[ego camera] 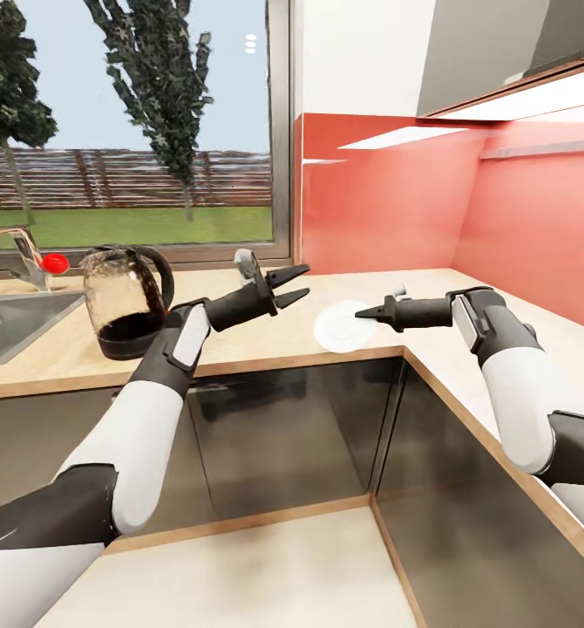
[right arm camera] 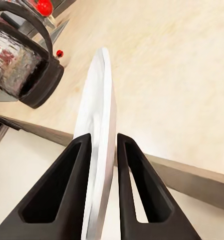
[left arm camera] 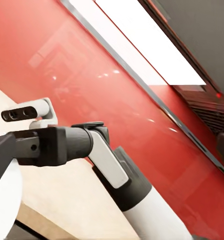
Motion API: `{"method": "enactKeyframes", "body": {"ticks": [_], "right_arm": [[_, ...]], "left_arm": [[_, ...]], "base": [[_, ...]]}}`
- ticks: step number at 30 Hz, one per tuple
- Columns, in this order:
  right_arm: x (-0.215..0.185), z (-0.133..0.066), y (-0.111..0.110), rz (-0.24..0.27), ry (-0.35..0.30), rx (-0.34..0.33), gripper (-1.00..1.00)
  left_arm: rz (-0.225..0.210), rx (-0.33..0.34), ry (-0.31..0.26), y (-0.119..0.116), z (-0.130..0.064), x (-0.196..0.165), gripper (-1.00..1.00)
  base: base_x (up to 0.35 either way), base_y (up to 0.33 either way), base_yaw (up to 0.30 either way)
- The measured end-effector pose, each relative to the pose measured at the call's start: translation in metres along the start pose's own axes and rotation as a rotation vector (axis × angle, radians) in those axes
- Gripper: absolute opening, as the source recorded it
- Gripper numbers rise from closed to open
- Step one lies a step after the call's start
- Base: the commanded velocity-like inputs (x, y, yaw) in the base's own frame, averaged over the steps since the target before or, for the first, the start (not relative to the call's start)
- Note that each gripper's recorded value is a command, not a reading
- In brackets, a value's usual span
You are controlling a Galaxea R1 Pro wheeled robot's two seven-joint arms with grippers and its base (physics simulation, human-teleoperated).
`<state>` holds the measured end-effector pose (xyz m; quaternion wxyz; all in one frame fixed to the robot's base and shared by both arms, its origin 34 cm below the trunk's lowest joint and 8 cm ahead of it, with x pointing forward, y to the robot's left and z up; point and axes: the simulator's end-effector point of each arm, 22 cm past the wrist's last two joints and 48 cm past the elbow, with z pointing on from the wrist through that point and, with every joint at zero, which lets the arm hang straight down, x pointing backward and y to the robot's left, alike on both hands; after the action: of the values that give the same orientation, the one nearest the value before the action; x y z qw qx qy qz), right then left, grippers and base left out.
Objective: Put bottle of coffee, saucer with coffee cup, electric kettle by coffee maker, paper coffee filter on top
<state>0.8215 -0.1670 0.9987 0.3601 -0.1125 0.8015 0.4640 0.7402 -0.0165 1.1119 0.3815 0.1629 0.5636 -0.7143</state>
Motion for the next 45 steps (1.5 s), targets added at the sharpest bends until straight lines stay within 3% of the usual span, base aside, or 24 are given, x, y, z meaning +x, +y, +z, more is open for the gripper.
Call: {"method": "enactKeyframes", "body": {"ticks": [5,9,14,17,24,26,28,30,33,34,36,38,40,41,42,43,44,45], "right_arm": [[0.000,0.000,0.000,0.000,-0.001,0.001,-1.00],[0.000,-0.001,0.000,0.000,-0.001,0.001,-1.00],[0.000,-0.001,-0.001,-0.001,-0.002,0.000,-1.00],[-0.001,-0.001,0.000,0.000,-0.004,-0.001,-1.00],[-0.003,-0.008,-0.006,0.002,-0.013,0.010,-1.00],[-0.004,-0.010,-0.007,0.002,-0.014,0.013,-1.00],[-0.004,-0.011,-0.008,0.003,-0.014,0.014,-1.00],[-0.003,-0.011,-0.008,0.004,-0.014,0.014,-1.00],[-0.002,-0.010,-0.009,0.006,-0.012,0.013,-1.00],[-0.002,-0.010,-0.009,0.006,-0.012,0.014,-1.00],[0.000,-0.010,-0.010,0.008,-0.010,0.014,-1.00],[0.002,-0.009,-0.011,0.010,-0.008,0.015,-1.00],[0.002,-0.009,-0.012,0.012,-0.007,0.015,-1.00],[0.002,-0.009,-0.012,0.012,-0.007,0.014,-1.00],[0.003,-0.009,-0.012,0.012,-0.007,0.015,-1.00],[0.003,-0.009,-0.012,0.012,-0.007,0.014,-1.00],[0.003,-0.009,-0.012,0.012,-0.007,0.015,-1.00],[0.003,-0.009,-0.012,0.013,-0.008,0.013,-1.00]], "left_arm": [[0.010,0.022,0.034,-0.006,0.005,0.009,1.00],[0.010,0.104,0.089,-0.022,0.010,0.029,1.00],[-0.026,0.133,0.187,-0.016,0.011,0.078,1.00],[-0.037,0.139,0.205,-0.014,0.008,0.097,1.00],[-0.032,0.142,0.195,-0.014,-0.037,0.163,1.00],[-0.060,0.104,0.191,-0.003,-0.065,0.192,1.00],[-0.163,-0.003,0.195,0.029,-0.122,0.246,1.00],[-0.194,-0.040,0.200,0.037,-0.141,0.262,1.00],[-0.291,-0.126,0.213,0.051,-0.196,0.313,1.00],[-0.304,-0.134,0.215,0.051,-0.208,0.320,1.00],[-0.335,-0.138,0.214,0.045,-0.254,0.345,1.00],[-0.357,-0.186,0.205,0.053,-0.298,0.365,1.00],[-0.407,-0.239,0.155,0.067,-0.356,0.398,1.00],[-0.419,-0.272,0.129,0.072,-0.384,0.415,1.00],[-0.422,-0.310,0.120,0.077,-0.401,0.426,1.00],[-0.414,-0.376,0.113,0.082,-0.429,0.443,1.00],[-0.417,-0.413,0.109,0.084,-0.445,0.451,1.00],[-0.352,-0.499,0.119,0.085,-0.484,0.469,1.00]], "base": [[0.000,0.000,0.000],[0.000,0.000,0.000],[0.000,0.000,0.000],[0.000,0.000,0.000],[0.000,0.000,0.000],[0.000,0.000,0.000],[0.000,0.000,0.000],[0.000,0.000,0.000],[0.000,0.000,0.000],[0.000,0.000,0.000],[0.000,0.000,0.000],[0.000,0.000,0.000],[0.000,0.000,0.000],[0.000,0.000,0.000],[0.000,0.000,0.000],[0.000,0.000,0.000],[0.000,0.000,0.000],[0.000,0.000,0.000]]}}
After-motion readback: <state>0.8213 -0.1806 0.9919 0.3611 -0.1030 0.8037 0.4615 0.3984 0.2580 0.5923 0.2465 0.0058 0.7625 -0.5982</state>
